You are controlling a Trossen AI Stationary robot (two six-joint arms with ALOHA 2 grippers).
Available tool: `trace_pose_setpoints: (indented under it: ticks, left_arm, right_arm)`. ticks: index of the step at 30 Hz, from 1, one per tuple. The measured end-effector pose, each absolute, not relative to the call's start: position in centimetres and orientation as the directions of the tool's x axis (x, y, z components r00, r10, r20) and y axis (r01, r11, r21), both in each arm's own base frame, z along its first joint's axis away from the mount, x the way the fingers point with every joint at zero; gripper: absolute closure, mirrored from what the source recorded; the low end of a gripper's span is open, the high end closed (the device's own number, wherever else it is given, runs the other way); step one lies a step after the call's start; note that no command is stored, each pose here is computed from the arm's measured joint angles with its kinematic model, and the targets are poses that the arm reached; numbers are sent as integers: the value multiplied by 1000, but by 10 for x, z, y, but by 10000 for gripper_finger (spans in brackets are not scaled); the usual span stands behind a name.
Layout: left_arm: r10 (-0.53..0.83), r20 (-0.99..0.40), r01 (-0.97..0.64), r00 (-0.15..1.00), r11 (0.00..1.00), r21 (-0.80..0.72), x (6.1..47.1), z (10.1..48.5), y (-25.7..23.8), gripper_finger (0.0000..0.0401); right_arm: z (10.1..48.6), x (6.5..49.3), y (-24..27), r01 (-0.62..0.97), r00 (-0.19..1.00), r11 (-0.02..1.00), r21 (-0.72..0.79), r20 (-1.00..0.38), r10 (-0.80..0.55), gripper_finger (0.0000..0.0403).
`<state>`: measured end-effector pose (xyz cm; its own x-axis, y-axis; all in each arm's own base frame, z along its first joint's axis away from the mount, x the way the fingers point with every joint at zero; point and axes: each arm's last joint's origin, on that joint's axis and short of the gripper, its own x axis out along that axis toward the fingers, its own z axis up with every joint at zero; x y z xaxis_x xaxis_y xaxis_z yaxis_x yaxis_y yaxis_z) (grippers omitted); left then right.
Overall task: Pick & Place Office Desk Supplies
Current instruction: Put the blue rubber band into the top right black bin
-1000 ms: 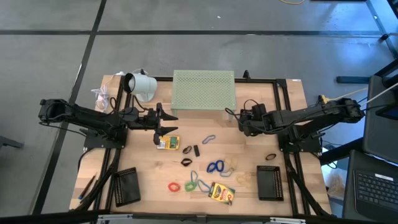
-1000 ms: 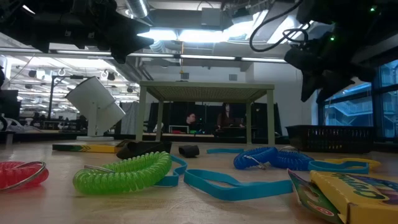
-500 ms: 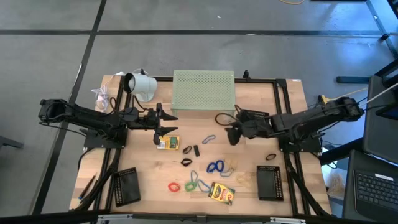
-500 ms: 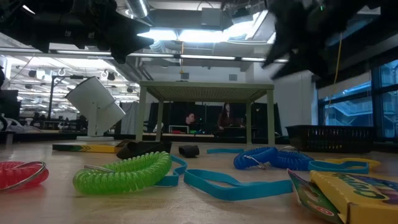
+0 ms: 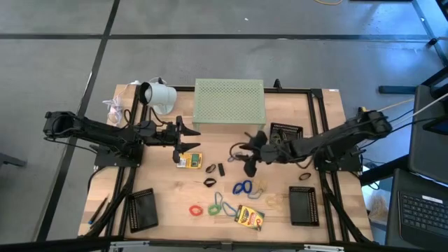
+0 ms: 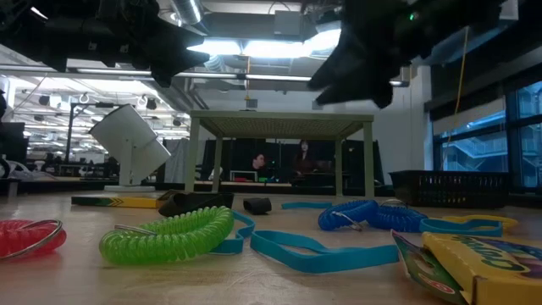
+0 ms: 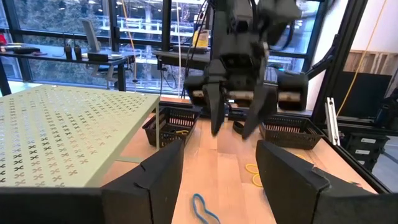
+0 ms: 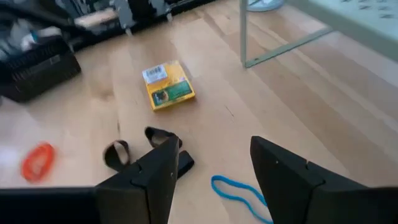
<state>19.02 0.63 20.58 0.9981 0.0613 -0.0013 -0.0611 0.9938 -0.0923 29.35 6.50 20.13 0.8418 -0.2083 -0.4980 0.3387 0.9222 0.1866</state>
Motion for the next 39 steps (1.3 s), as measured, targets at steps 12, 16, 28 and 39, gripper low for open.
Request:
trace_pose_setpoints:
  ticks: [12,16,28,39]
  left_arm:
    - [61,-2,-61,998,994,-92,190,206,6,203]
    - [61,-2,-61,998,994,-92,190,206,6,203]
    - [61,-2,-61,998,994,-92,190,206,6,203]
    - [62,-2,-62,998,994,-92,190,206,6,203]
  right_arm:
    - [148,319,73,217,824,968,123,-555,-115,199]
    - [135,322,66,260,796,961,91,-584,-160,199]
    - [119,328,39,131,752,990,58,-657,-61,199]
    - [109,319,19,109,640,994,22,-766,-54,199]
